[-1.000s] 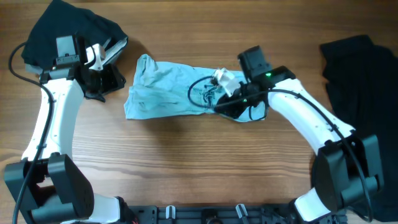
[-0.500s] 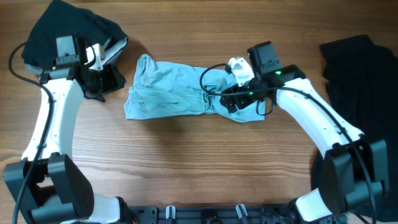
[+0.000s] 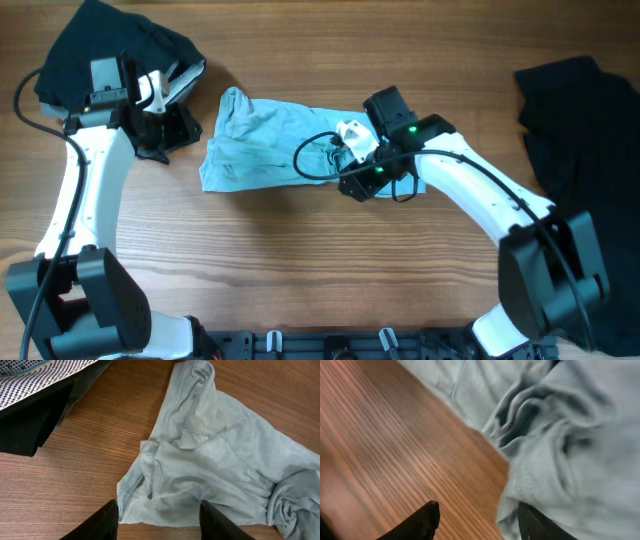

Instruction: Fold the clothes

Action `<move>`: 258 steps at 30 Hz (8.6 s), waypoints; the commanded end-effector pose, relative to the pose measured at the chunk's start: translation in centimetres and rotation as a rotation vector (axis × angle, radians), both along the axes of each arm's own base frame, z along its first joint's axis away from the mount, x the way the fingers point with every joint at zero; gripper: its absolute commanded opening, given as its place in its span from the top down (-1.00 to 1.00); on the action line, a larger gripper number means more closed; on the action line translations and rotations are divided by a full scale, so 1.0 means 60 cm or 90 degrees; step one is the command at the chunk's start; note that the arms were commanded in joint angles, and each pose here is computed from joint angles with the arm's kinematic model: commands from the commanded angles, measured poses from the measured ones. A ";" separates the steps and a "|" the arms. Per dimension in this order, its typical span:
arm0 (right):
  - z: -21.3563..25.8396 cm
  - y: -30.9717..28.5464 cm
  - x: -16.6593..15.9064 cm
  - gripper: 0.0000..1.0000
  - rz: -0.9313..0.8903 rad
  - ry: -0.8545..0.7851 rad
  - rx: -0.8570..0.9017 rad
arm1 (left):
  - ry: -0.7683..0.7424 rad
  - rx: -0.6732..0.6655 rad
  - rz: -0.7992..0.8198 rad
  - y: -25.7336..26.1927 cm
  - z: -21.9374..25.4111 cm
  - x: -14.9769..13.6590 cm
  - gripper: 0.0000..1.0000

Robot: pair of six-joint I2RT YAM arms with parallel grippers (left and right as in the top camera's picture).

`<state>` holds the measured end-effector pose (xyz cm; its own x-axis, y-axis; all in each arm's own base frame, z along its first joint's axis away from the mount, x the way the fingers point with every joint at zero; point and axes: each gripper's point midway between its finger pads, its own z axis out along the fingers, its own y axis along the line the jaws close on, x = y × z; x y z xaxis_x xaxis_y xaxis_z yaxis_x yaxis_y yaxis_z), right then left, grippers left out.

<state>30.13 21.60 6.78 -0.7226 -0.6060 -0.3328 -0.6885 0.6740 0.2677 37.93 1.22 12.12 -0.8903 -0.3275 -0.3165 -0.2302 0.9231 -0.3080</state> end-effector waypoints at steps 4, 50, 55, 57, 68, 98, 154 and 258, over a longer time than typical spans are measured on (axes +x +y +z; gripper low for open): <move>0.139 -0.028 0.107 -0.68 -0.210 -0.178 0.075 | -0.028 0.002 -0.015 -0.003 0.020 0.007 -0.03; -0.055 -0.002 -0.011 -0.47 0.040 -0.044 -0.110 | -0.030 0.002 -0.015 -0.003 0.021 0.008 -0.04; -0.110 -0.003 -0.022 -0.22 0.027 -0.007 -0.160 | -0.030 0.002 -0.015 -0.003 0.021 0.008 -0.04; -0.133 -0.007 -0.025 0.03 0.022 0.013 -0.175 | -0.030 0.002 -0.015 -0.003 0.021 0.008 -0.04; -0.064 0.026 0.032 0.91 -0.034 -0.038 -0.115 | -0.031 0.002 -0.015 -0.003 0.021 0.008 -0.06; -0.027 -0.149 0.059 -0.50 -0.395 0.142 -0.124 | -0.015 -0.009 -0.063 -0.050 0.018 -0.002 -0.15; -0.004 0.014 0.088 0.91 -0.161 -0.026 0.020 | 0.036 0.012 -0.078 -0.063 -0.029 -0.004 -0.37; -0.054 -0.069 0.056 0.38 -0.351 0.232 0.006 | 0.108 0.030 -0.115 -0.195 0.059 0.056 0.87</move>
<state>33.61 17.26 4.15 -0.9901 -0.1332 -0.0446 -0.1396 0.8967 0.4200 41.36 -10.03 15.61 -0.9696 -0.1723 -0.1734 -0.1341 0.9680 -0.2121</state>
